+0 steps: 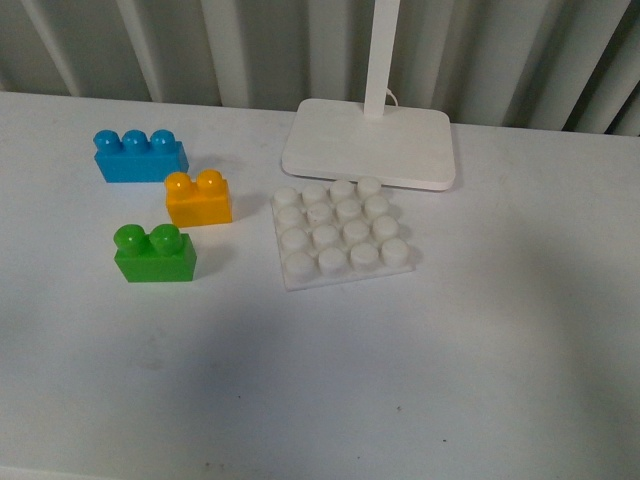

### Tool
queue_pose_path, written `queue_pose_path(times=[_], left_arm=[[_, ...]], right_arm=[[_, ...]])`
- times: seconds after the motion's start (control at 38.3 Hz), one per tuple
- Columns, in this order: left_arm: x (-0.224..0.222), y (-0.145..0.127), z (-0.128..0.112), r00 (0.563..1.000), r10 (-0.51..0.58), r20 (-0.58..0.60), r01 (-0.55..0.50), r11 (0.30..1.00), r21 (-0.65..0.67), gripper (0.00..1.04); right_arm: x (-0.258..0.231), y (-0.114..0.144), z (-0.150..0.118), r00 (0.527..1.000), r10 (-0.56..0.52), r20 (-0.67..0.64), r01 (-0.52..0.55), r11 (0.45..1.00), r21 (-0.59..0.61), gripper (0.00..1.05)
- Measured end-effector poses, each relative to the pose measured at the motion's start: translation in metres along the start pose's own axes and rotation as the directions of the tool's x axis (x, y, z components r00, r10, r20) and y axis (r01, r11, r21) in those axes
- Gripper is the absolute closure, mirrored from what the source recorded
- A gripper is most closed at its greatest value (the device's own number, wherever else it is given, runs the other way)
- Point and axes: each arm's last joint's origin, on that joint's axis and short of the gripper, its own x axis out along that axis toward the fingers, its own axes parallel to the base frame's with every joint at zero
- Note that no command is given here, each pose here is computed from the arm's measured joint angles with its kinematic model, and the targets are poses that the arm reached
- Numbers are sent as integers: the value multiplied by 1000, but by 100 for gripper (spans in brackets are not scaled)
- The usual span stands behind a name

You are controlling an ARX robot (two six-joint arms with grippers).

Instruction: Insert yellow block into base center

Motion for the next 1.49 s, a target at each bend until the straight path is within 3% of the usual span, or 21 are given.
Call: queue_pose_path(times=[0.21,1.49], left_arm=[[0,0,0,1000,0,0,0,1000,0,6],[0,0,0,1000,0,0,0,1000,0,6]], right_arm=[[-19,0,-14,1000,2,-8,-2,1000,0,104],[-71,0,-9,1000,5,22,-5,1000,0,104]])
